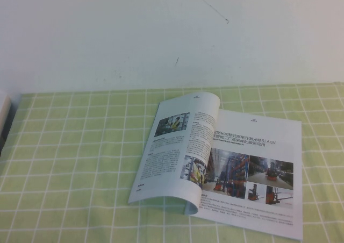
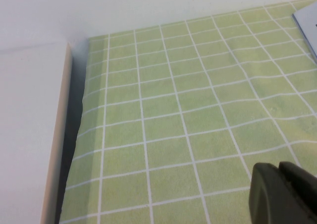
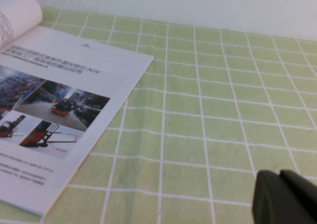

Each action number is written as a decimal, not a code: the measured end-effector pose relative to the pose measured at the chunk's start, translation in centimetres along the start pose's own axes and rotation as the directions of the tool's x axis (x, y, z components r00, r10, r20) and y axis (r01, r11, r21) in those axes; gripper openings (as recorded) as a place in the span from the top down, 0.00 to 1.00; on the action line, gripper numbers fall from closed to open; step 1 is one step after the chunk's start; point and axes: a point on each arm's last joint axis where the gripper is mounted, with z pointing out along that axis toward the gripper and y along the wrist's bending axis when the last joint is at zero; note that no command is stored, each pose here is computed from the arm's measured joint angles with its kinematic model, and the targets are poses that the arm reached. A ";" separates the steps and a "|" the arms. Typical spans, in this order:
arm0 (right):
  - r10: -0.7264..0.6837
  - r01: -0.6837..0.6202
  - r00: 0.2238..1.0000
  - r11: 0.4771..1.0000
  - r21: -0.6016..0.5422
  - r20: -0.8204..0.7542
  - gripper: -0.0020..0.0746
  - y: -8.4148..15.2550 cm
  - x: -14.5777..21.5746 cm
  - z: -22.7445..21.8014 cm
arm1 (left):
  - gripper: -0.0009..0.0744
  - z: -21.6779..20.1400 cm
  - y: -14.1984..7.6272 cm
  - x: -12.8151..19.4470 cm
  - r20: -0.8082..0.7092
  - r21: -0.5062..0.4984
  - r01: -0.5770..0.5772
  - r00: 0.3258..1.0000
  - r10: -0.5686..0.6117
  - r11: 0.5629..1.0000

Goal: Close book
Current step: 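Close the open booklet and leave it lying on the table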

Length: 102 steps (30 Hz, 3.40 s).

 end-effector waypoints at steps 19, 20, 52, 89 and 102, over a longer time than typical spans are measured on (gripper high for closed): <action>0.000 0.000 1.000 1.000 0.000 -0.002 0.98 0.0 0.0 0.0 | 0.99 0.0 0.0 0.0 0.000 0.000 0.000 1.000 0.000 1.000; 0.000 0.000 1.000 1.000 0.000 -0.002 0.98 0.0 0.0 0.0 | 0.99 0.0 0.0 0.0 0.000 0.000 0.000 1.000 0.000 1.000; 0.005 -0.005 1.000 1.000 -0.002 -0.001 0.98 0.0 0.0 0.0 | 0.99 0.0 0.0 0.0 0.000 0.000 0.000 1.000 0.000 1.000; -0.066 -0.022 0.734 0.992 0.121 0.676 0.98 -0.9 -6.0 -2.4 | 0.99 -1.2 0.7 -4.4 0.510 -0.069 0.038 0.860 0.003 0.997; 0.020 -0.092 0.728 0.993 0.069 0.686 0.98 -1.2 -7.2 -3.1 | 0.99 -1.8 0.9 -5.3 0.616 -0.018 0.135 0.782 -0.096 0.991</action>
